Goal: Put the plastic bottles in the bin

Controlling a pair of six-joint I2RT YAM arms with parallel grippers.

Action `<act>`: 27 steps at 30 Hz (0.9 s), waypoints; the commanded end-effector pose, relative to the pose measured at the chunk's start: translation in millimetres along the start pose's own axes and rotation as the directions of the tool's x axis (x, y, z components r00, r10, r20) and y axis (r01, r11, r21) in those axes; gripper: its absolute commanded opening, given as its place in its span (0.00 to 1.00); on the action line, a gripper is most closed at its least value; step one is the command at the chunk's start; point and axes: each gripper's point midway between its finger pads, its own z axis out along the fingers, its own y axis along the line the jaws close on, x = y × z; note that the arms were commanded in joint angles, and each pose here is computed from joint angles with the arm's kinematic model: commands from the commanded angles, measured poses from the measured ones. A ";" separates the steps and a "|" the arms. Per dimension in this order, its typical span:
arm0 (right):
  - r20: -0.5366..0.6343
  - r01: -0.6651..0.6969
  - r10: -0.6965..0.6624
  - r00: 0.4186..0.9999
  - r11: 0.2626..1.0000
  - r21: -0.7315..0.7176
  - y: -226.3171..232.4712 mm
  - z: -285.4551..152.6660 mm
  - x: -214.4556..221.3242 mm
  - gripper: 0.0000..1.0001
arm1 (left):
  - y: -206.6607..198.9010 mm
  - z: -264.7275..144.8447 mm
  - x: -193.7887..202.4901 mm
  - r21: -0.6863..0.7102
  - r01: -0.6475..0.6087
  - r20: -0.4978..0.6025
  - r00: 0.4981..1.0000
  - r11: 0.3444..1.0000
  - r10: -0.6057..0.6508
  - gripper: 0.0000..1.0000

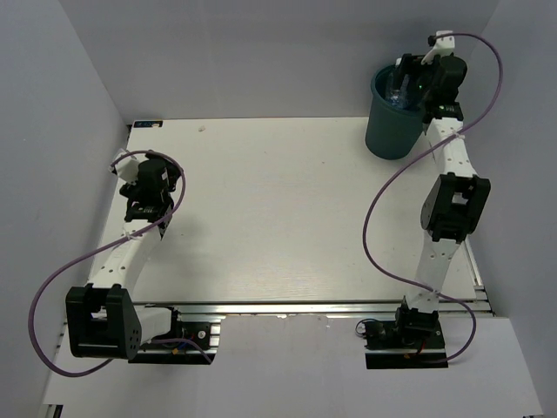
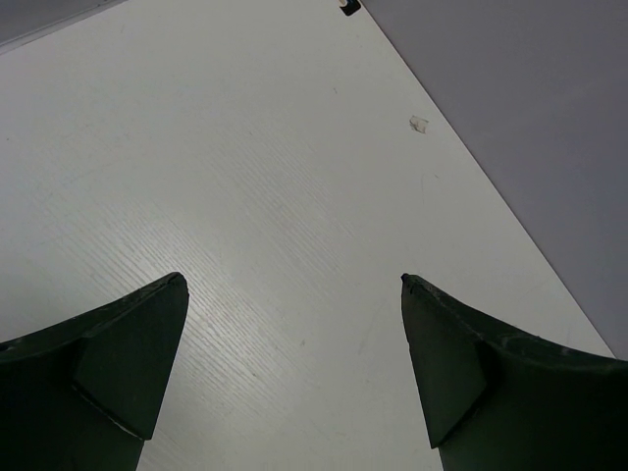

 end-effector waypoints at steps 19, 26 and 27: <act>-0.105 -0.464 0.462 0.880 0.886 0.007 90.8 -276.9 89.1 0.89 | 1.5 -68.0 -20.1 0.150 0.087 -0.021 0.996 0.985 -0.085 0.98; -0.091 -0.494 0.498 0.862 0.867 0.060 87.7 -296.0 115.9 0.89 | 0.3 -70.4 -10.0 0.184 0.110 -0.051 0.993 0.977 -0.103 0.98; -0.099 -0.497 0.500 0.860 0.866 0.059 88.4 -295.2 115.5 0.89 | -1.6 -70.7 -9.9 0.188 0.114 -0.057 0.993 0.975 -0.105 0.98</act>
